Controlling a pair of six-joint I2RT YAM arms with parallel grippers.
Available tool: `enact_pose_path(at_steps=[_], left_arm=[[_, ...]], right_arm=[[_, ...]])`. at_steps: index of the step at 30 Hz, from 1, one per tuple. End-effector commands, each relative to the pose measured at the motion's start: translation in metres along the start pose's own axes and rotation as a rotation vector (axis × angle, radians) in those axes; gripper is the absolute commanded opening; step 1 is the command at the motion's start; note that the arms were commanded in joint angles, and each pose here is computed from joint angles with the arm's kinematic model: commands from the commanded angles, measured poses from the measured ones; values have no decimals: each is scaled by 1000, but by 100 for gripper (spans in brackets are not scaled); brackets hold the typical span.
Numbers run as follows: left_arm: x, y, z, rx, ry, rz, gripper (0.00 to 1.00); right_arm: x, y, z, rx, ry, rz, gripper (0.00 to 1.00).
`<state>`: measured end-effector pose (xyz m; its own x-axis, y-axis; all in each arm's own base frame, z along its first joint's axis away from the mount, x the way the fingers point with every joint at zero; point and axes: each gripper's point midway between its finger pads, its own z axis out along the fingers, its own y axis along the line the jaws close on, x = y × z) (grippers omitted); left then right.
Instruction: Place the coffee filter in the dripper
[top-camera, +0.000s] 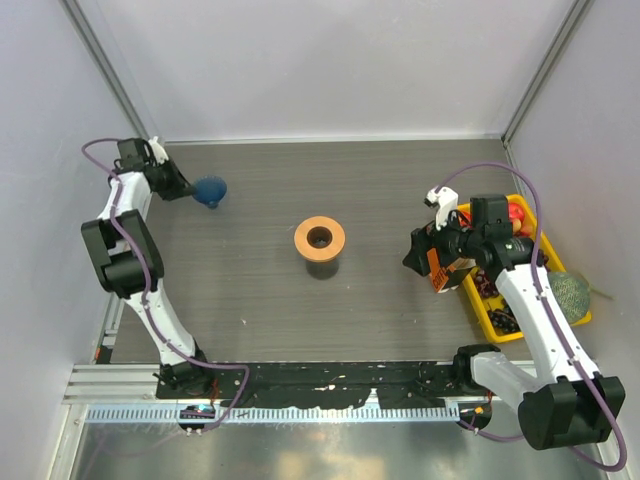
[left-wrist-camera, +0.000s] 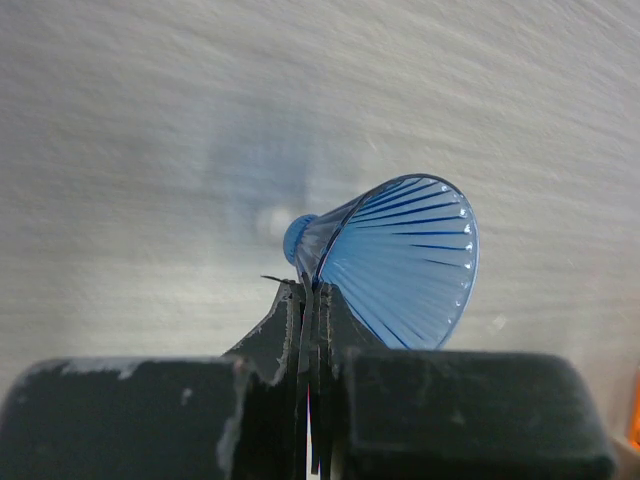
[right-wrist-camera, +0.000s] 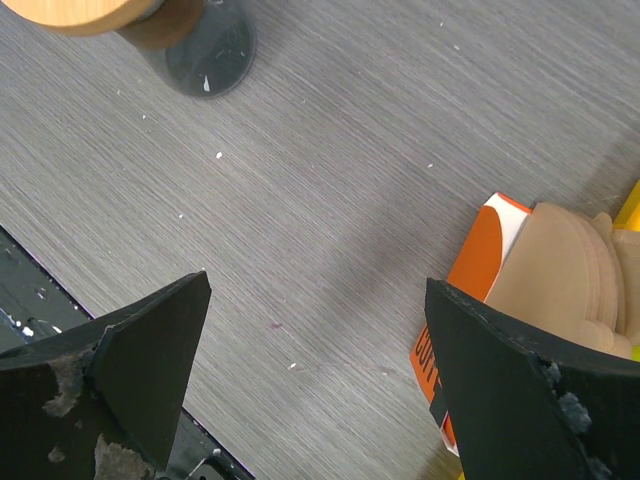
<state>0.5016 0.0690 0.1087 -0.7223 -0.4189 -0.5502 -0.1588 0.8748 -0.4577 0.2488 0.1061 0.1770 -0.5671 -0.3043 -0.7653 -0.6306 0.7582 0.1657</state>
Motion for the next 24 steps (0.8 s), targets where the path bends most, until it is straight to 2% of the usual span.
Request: enact_pose_path(at_steps=[1, 6, 11, 16, 20, 24], left_arm=[[10, -81, -80, 180, -25, 26, 0], [55, -161, -156, 342, -13, 116, 0], [88, -218, -202, 433, 7, 274, 0], [133, -268, -209, 549, 110, 389, 0], [154, -288, -198, 577, 179, 434, 0], [158, -296, -183, 570, 220, 429, 0]], right_arm=[[-40, 6, -22, 21, -117, -59, 95], [-60, 18, -36, 3, -167, -68, 95], [-79, 34, -48, -21, -232, -101, 96], [-97, 42, -48, -39, -274, -117, 95], [-103, 44, -39, -63, -265, -113, 95], [-97, 44, -30, -72, -254, -108, 96]])
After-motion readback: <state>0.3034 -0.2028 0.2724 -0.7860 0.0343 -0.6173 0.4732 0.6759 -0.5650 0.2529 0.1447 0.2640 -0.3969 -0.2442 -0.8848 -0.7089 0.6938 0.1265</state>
